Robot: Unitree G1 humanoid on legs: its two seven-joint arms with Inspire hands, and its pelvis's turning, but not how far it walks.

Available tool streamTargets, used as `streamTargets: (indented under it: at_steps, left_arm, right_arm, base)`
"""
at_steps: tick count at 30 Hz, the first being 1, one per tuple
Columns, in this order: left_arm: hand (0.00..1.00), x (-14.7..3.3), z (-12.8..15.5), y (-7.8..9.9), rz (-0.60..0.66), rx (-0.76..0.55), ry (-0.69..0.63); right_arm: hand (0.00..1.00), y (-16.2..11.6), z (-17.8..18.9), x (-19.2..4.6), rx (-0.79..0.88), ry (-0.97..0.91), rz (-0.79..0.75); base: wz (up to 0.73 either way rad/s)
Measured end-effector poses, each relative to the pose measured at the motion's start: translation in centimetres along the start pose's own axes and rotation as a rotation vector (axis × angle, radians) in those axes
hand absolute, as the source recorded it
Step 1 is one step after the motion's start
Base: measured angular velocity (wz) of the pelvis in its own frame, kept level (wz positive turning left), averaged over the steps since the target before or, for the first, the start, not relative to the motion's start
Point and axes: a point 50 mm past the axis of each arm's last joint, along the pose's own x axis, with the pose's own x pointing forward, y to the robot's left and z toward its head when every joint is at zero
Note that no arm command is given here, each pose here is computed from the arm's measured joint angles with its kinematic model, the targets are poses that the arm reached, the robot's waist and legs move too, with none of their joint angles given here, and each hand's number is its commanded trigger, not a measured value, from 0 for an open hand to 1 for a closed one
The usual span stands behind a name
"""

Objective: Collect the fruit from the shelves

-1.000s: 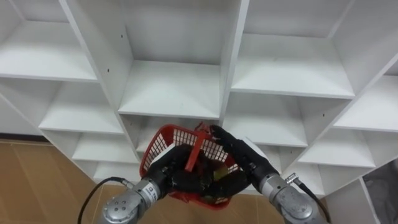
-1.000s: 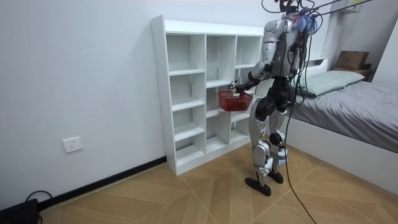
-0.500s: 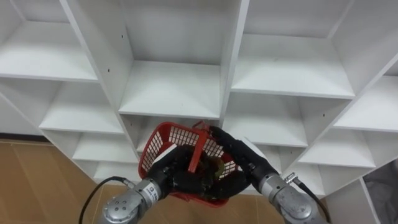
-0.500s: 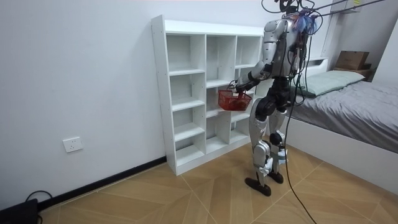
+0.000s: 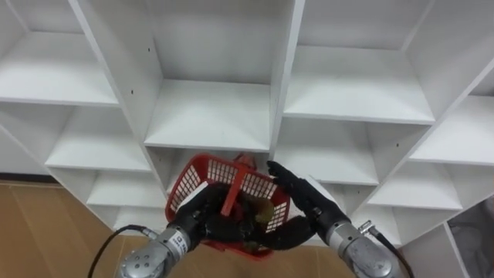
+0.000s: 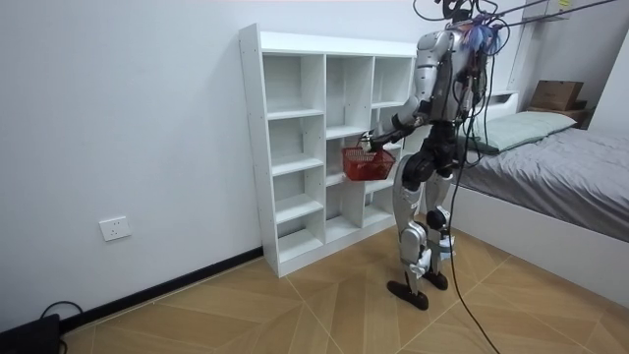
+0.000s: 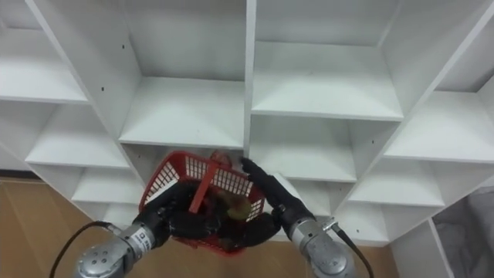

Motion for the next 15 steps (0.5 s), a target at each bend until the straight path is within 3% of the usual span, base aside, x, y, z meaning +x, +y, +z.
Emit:
streamTargets:
  at_steps: [8,15]
  left_arm:
    - [1.0,-2.0,-3.5,0.6,0.087,-0.039,0.124]
    - [1.0,-4.9,-7.3,1.8,0.203,-0.089,0.269]
  right_arm:
    - [0.0,-0.4,-0.8,-1.4,0.014,0.017,-0.05]
    - [0.0,-1.1,-4.7,-3.7,0.058,0.172,-0.165]
  base:
    - [0.0]
    - [0.07]
